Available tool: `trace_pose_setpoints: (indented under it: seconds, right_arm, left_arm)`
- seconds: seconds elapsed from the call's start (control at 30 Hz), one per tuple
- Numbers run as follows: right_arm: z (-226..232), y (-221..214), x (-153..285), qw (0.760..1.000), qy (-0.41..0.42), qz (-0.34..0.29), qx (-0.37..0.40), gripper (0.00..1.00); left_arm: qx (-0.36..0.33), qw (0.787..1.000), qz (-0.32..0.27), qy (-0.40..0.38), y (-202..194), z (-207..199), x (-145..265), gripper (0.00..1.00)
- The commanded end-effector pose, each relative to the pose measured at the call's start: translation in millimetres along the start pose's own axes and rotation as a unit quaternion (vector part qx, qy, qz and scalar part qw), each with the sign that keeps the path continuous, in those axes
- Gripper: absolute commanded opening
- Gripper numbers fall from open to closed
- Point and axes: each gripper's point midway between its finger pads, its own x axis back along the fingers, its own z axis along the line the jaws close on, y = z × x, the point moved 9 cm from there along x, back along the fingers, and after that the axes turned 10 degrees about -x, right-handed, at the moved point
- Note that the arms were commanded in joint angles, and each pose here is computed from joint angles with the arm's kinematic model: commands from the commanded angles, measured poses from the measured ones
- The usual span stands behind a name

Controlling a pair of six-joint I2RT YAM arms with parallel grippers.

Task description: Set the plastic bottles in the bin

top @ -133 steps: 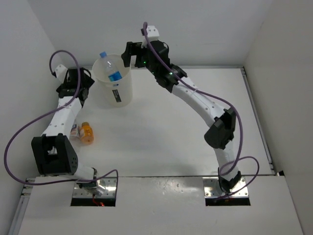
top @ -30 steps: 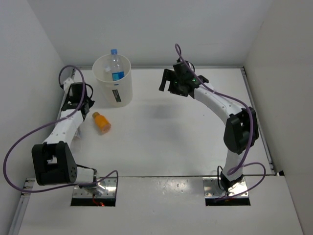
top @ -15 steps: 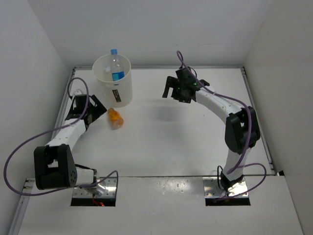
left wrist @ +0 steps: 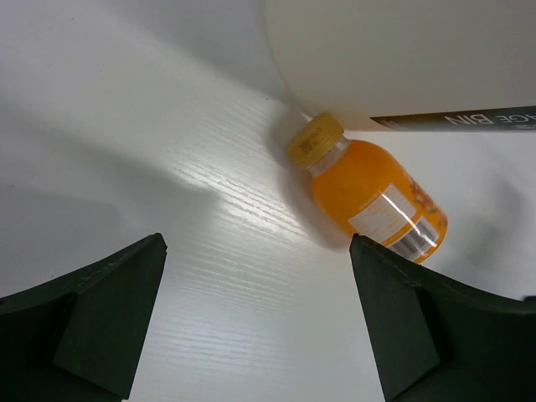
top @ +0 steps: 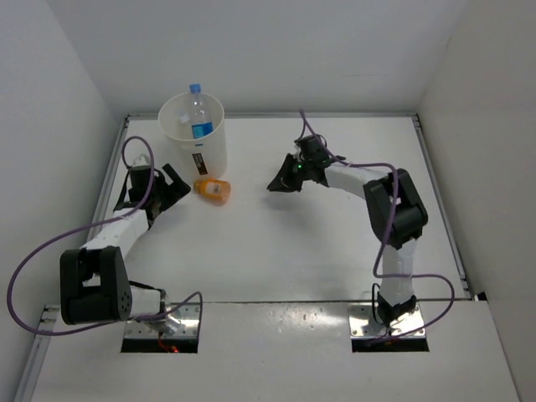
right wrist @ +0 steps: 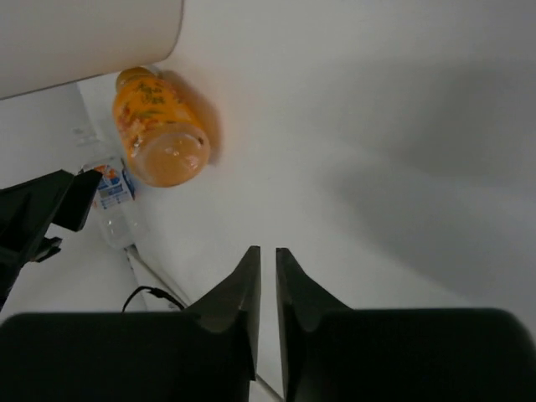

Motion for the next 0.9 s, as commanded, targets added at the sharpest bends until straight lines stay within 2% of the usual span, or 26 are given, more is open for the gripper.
trace_pose_setpoints:
  seconds: [0.0, 0.03, 0.07, 0.13, 0.23, 0.4, 0.43, 0.6, 0.87]
  right_arm:
    - [19, -3, -24, 0.994, 0.09, 0.061, -0.028, 0.1]
    - [24, -3, -30, 0.993, 0.105, 0.057, -0.022, 0.05]
    - [29, 1, -32, 0.991, 0.116, 0.053, -0.031, 0.04]
    - [32, 15, -44, 0.99, 0.134, 0.033, -0.039, 0.03]
    - [34, 34, -68, 0.985, 0.153, 0.035, -0.066, 0.03]
    - [55, 51, -103, 0.972, 0.206, 0.065, -0.092, 0.14]
    - [51, 47, -114, 0.972, 0.201, 0.072, -0.098, 0.18]
    - [49, 47, -129, 0.97, 0.202, 0.069, -0.114, 0.25]
    - [49, 30, -160, 0.966, 0.215, 0.107, -0.097, 0.29]
  left_arm:
    - [0.004, 1.0, -0.018, -0.02, 5, -5, 0, 0.98]
    - [0.004, 1.0, -0.018, -0.02, 5, -5, 0, 0.98]
    - [0.004, 1.0, -0.013, -0.018, 4, -4, 0, 0.98]
    - [-0.001, 1.0, -0.007, -0.015, 2, -3, 1, 0.98]
    - [-0.013, 1.0, 0.004, -0.006, -2, 0, 4, 0.98]
    - [-0.017, 1.0, 0.015, 0.005, -8, 4, 4, 0.98]
    - [-0.017, 1.0, 0.015, 0.005, -8, 4, 4, 0.98]
    - [-0.012, 1.0, 0.015, 0.005, -8, 4, 4, 0.98]
    - [0.027, 1.0, 0.011, -0.009, -5, -2, 2, 1.0]
